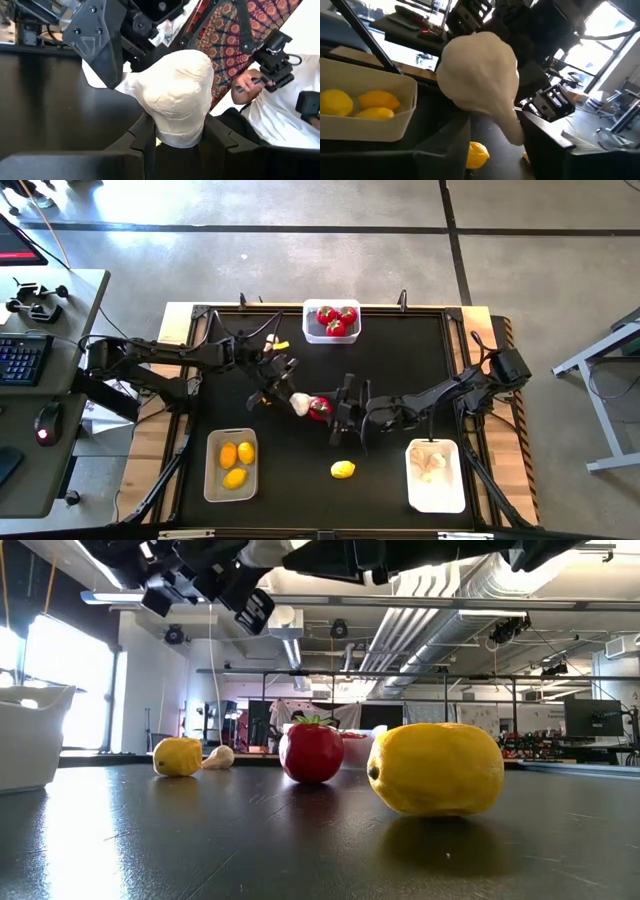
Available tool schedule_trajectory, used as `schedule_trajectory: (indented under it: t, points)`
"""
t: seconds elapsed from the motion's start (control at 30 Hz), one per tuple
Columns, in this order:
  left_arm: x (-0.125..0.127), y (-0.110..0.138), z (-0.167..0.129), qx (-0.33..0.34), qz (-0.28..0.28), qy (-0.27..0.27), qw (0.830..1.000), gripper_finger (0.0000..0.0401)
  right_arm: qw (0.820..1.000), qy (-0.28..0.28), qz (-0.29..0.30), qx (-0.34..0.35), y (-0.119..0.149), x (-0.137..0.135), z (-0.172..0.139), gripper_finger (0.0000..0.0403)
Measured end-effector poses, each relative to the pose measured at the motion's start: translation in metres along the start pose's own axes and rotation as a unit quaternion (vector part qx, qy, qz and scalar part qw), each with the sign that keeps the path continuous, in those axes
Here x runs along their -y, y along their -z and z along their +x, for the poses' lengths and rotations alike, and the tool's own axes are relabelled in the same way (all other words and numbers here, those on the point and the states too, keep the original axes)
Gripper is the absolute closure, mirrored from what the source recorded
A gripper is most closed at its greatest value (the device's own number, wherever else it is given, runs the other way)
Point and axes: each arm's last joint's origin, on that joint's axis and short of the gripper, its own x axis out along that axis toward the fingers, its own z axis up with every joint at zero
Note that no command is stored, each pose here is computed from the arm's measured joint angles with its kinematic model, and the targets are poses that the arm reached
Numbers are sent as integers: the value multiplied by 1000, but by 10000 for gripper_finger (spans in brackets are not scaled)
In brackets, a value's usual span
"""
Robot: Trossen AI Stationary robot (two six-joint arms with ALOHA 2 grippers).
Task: Sort produce into baskets
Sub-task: Put the white garlic into the white bin
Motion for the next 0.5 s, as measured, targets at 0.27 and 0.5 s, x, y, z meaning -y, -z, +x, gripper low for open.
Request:
schedule_trajectory:
  t: [0.27,0.5]
  points:
    - [1,3,1,-11,21,12,1000,311,1000,-3,9,0,0,-1,0,341]
    - [0,7,1,-26,53,1,998,285,1000,-12,6,-12,1,-6,-3,391]
